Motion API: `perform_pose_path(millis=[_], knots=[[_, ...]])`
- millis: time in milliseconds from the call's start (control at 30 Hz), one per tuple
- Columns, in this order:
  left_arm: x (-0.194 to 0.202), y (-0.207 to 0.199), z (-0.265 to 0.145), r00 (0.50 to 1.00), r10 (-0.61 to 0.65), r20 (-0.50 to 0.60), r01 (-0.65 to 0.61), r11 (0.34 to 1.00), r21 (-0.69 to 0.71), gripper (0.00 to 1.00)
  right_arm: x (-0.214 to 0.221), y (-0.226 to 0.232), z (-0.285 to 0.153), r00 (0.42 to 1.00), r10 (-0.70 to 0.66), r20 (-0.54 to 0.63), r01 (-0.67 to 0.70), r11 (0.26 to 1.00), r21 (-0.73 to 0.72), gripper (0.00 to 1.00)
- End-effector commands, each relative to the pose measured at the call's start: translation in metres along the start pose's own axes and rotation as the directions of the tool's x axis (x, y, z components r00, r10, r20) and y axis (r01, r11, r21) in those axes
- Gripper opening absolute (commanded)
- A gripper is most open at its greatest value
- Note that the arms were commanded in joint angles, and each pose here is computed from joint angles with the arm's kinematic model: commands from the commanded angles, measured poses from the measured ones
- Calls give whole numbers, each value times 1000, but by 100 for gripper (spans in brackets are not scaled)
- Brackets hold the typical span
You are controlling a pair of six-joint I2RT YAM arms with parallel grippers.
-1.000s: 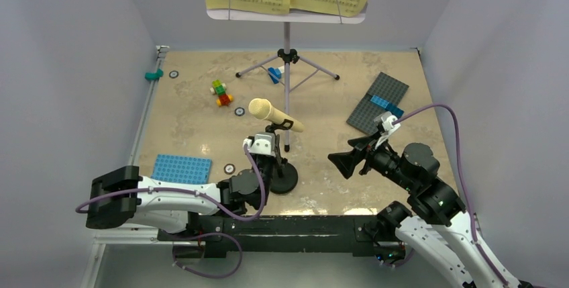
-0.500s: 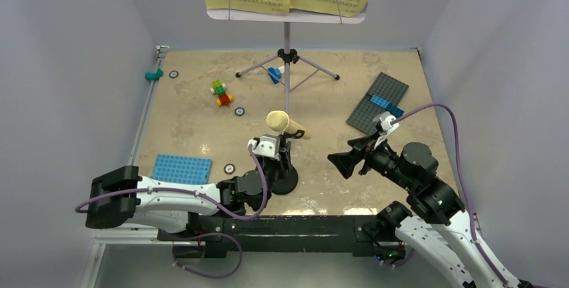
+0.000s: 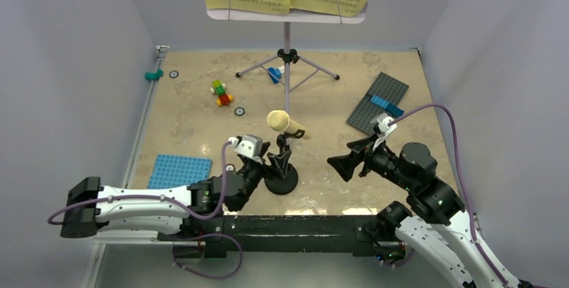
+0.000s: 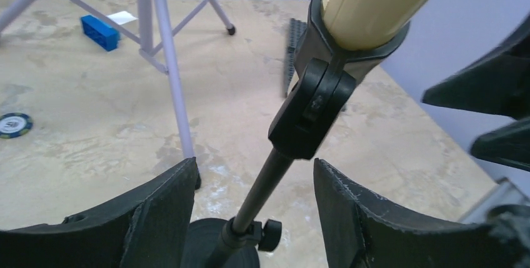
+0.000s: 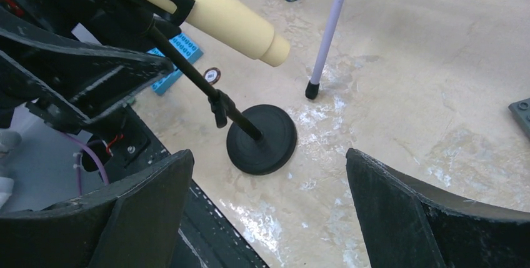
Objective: Pack up the instrument practice props
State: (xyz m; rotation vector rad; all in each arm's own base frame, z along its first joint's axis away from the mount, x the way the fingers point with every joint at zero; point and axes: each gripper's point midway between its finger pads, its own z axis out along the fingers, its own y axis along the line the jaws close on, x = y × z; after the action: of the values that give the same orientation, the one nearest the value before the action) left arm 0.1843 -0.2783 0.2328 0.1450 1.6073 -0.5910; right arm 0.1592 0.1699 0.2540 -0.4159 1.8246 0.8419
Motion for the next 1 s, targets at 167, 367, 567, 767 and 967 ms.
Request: perform_pose_path(millis=[167, 367, 567, 767, 967], knots=[[9, -17, -34, 995, -40, -94, 69, 940, 334, 76, 18, 13, 5, 998, -6, -65, 0, 995, -101, 97], [-3, -12, -27, 993, -84, -81, 109, 910, 400, 66, 32, 24, 12, 992, 30, -119, -50, 984, -172, 96], [-6, -28, -17, 996, -35, -79, 66, 893, 445, 59, 42, 24, 24, 990, 88, -107, -108, 974, -199, 96], [-9, -38, -9, 998, -6, -69, 37, 886, 462, 55, 53, 26, 36, 984, 136, -115, -160, 959, -234, 94], [-19, -37, -3, 999, -12, -35, 26, 894, 448, 52, 61, 26, 43, 979, 159, -129, -187, 949, -255, 93]])
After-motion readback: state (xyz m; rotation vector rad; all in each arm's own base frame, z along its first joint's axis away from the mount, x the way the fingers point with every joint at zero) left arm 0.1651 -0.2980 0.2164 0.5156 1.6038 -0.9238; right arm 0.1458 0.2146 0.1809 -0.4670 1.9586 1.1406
